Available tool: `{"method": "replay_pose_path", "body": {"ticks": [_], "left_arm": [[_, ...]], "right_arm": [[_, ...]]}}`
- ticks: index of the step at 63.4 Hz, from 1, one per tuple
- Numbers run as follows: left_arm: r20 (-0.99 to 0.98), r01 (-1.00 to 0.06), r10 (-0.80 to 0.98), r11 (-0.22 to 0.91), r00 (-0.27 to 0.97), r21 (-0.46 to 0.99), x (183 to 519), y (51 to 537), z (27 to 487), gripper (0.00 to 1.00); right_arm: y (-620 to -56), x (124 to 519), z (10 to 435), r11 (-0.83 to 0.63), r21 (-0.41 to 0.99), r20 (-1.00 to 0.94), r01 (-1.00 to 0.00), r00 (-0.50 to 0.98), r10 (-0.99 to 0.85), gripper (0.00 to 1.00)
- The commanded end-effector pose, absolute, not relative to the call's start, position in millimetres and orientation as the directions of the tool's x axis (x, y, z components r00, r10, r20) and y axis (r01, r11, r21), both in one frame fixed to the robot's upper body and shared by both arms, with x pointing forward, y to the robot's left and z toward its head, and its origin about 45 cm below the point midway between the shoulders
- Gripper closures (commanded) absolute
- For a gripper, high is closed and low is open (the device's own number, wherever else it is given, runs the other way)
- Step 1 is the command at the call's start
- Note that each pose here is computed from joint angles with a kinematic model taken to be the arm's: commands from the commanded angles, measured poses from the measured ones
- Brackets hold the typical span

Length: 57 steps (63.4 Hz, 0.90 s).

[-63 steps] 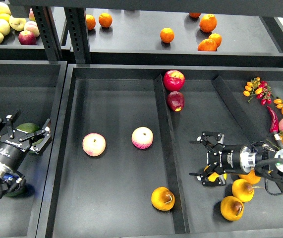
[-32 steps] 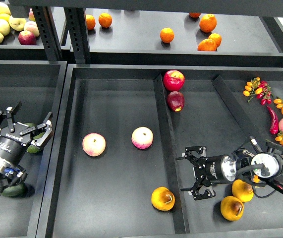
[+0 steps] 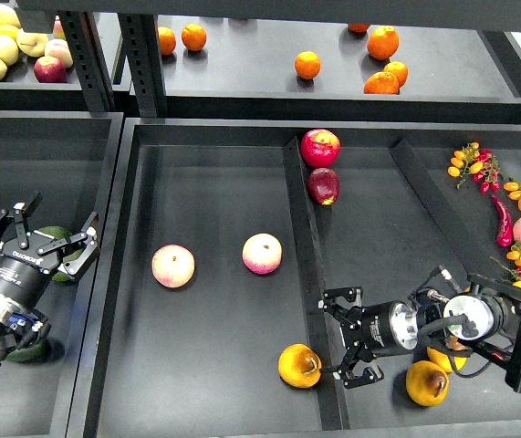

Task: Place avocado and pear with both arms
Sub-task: 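Lower the open right gripper around the pear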

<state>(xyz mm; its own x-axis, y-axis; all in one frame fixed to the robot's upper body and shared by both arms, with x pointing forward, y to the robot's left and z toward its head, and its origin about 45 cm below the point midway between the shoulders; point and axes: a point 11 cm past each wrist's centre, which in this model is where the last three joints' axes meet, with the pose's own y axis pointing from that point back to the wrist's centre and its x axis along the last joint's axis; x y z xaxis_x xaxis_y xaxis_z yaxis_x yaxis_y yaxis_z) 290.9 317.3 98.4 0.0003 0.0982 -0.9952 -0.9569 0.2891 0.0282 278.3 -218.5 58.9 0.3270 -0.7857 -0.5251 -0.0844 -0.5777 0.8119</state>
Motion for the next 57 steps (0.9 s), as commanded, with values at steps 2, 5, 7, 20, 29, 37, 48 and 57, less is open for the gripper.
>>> {"method": "replay_pose_path", "body": {"ticks": [2, 5, 7, 20, 29, 37, 48, 57], "left_arm": [[-0.995, -0.956, 0.098, 0.291, 0.003, 0.026, 291.0, 316.7, 99.1, 0.01], [-0.995, -0.956, 0.098, 0.292, 0.001, 0.028, 290.5, 316.4, 98.5, 0.01], [-0.995, -0.956, 0.098, 0.294, 0.002, 0.027, 290.6, 315.8, 98.9, 0.01], [-0.995, -0.954, 0.098, 0.298, 0.003, 0.027, 290.7, 314.3, 98.9, 0.01], [-0.995, -0.954, 0.098, 0.297, 0.005, 0.025, 290.9, 314.7, 99.5, 0.01], [-0.995, -0.954, 0.098, 0.298, 0.001, 0.028, 289.4, 314.5, 98.5, 0.01], [-0.995, -0.954, 0.099, 0.298, 0.003, 0.027, 287.2, 314.5, 98.9, 0.01], [-0.995, -0.954, 0.1, 0.299, 0.001, 0.029, 286.3, 314.2, 98.3, 0.01]], "right_arm": [[-212.8, 271.4, 52.3, -0.577, 0.815, -0.529, -0.06, 0.332, -0.781, 0.0], [-209.2, 268.0, 49.3, -0.58, 0.813, -0.533, -0.051, 0.333, -0.778, 0.0], [-208.0, 266.8, 48.0, -0.581, 0.813, -0.535, -0.048, 0.332, -0.777, 0.0], [-207.4, 260.2, 40.3, -0.577, 0.816, -0.537, -0.037, 0.322, -0.78, 0.01], [-208.9, 256.0, 36.4, -0.568, 0.823, -0.527, -0.029, 0.333, -0.782, 0.03], [-211.7, 252.8, 29.1, -0.547, 0.837, -0.504, -0.027, 0.352, -0.789, 0.05], [-217.4, 256.2, 25.3, -0.525, 0.85, -0.481, -0.039, 0.349, -0.804, 0.12], [-217.3, 256.8, 24.5, -0.524, 0.851, -0.48, -0.04, 0.348, -0.805, 0.18]]}}
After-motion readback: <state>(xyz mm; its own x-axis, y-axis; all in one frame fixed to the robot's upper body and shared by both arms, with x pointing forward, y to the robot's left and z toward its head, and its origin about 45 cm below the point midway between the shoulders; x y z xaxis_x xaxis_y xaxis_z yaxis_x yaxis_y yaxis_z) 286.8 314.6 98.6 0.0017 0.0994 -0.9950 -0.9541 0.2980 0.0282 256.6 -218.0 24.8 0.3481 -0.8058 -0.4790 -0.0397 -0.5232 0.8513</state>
